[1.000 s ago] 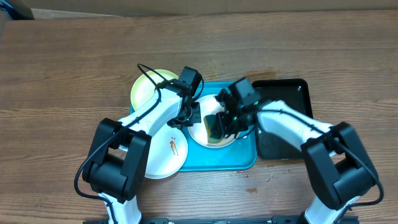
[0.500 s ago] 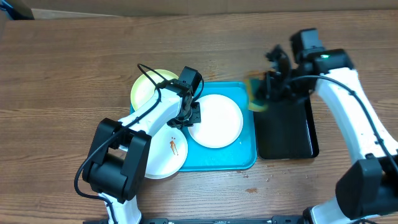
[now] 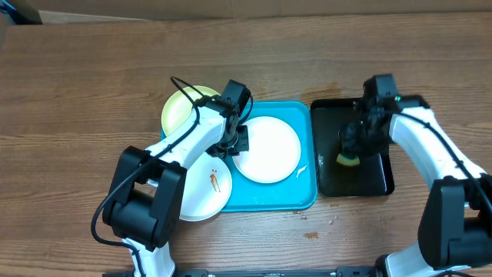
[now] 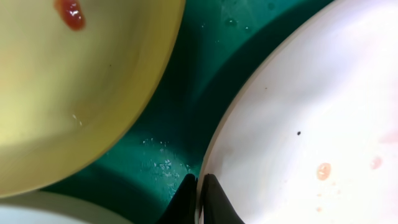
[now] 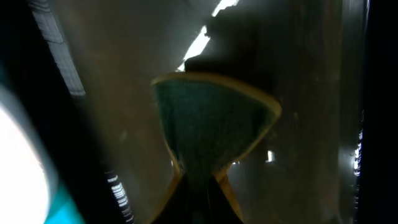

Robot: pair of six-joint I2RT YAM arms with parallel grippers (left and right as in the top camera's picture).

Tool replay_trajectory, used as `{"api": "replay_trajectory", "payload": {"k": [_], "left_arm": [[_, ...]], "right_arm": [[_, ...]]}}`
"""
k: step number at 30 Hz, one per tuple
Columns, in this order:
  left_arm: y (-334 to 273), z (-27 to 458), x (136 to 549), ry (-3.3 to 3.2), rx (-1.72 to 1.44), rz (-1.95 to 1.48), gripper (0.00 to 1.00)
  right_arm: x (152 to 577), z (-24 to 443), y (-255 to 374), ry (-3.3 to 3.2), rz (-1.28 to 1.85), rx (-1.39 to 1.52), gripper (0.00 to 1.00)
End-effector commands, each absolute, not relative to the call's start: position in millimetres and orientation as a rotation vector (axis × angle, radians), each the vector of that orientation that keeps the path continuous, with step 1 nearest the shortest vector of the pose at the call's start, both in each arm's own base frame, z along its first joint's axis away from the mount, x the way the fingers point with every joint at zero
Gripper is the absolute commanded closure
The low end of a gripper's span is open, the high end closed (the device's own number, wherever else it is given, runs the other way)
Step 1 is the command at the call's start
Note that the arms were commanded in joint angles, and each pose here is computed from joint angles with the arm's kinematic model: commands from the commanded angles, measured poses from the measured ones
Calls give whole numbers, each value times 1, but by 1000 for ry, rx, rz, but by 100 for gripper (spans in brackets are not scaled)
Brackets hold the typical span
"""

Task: Clean dirty plates on tray and stack at the side
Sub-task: 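Return the sponge to the black tray and release, withdraw right arm, then lift the white plate with left gripper and place it left of tray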

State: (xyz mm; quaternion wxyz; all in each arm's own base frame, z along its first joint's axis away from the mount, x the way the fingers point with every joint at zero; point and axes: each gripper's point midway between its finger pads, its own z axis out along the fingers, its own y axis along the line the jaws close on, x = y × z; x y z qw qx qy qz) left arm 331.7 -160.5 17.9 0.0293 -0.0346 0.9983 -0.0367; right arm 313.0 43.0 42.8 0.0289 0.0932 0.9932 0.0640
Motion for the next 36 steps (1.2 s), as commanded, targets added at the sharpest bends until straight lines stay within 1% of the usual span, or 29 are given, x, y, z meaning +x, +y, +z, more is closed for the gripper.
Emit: {"api": "replay_trajectory", "payload": {"k": [1,3,4,5,7,8,12,18,20,22,24,25,26,27,28,29,36], "left_arm": [[-164,35,347,3028,-123,-96,96],[-162,45,352,3010,-124,-69,96],[-160,50,354,3000,-126,-50,96],[-159,55,357,2990,-126,-35,96],[-158,64,361,2974,-127,-23,96],[-159,68,363,2970,-127,-27,96],[-160,77,366,2967,-99,-26,96],[-164,93,374,2939,-90,-45,96],[-165,100,378,2926,-91,-56,96],[-167,108,380,2918,-91,-62,96],[-168,117,384,2905,-92,-71,96],[-169,122,385,2899,-92,-81,96],[-170,126,387,2891,-91,-86,96],[-172,129,388,2885,-89,-90,96],[-173,132,390,2876,-89,-97,96],[-174,135,392,2869,-88,-108,96],[-197,142,399,2829,-50,-225,96]], "right_arm": [[306,29,36,3048,136,393,96],[305,23,36,3041,137,390,91],[304,21,36,3043,138,391,86],[302,20,36,3048,136,392,72],[299,19,36,3058,133,394,45],[299,19,36,3060,133,394,39],[305,44,31,3061,143,429,32],[333,100,17,2972,186,495,26],[339,111,11,2945,203,522,16],[345,117,1,2916,226,570,14],[349,118,-12,2883,238,630,20],[350,118,-20,2867,235,664,28],[350,117,-27,2859,232,690,44],[350,117,-33,2849,230,715,66],[349,117,-39,2843,227,738,86],[348,117,-45,2838,224,763,96],[338,98,-75,2810,177,922,96]]}}
